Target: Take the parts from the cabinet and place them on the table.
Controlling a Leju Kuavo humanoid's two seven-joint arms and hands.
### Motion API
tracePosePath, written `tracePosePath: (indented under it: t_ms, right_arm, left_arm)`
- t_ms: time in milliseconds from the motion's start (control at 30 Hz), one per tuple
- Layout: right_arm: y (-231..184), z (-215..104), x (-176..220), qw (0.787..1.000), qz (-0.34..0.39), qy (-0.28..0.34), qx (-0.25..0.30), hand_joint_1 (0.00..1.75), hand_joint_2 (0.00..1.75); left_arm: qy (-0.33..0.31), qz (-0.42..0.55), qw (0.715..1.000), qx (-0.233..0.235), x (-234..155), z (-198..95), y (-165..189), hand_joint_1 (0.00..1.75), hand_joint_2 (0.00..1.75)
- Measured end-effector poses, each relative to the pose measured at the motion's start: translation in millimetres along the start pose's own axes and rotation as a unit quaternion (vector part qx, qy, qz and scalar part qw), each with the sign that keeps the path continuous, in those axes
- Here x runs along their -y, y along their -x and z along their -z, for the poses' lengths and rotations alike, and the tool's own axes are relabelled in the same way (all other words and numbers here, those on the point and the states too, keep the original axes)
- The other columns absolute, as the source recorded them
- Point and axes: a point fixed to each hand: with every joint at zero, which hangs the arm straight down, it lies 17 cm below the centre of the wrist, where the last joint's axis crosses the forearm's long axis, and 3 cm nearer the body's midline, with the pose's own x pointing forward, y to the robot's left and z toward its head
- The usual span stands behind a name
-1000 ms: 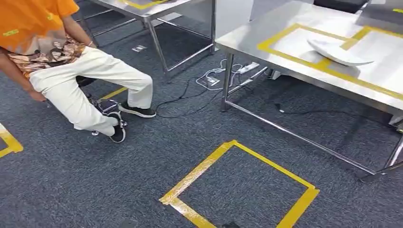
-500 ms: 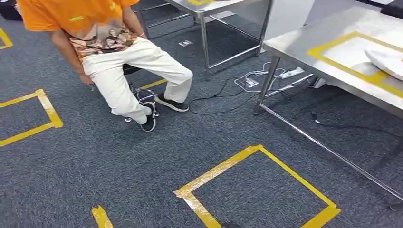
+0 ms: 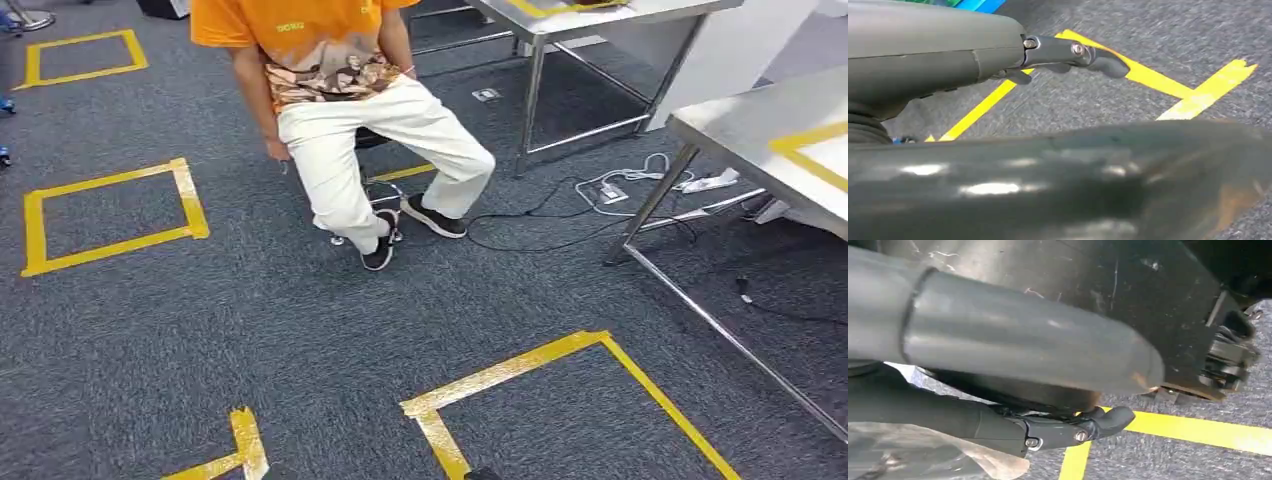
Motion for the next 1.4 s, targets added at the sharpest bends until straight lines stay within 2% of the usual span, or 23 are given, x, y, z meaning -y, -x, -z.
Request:
tracePosePath:
  t_ms: [1400]
  right_arm:
    - [4.7,-1.2,-7.4,1.0,-0.004,-0.014,-0.008,0.0,0.0]
  left_arm:
    - [0.001,0.011,1.0,0.002,-0.4,0.4,6.4,0.0,0.0]
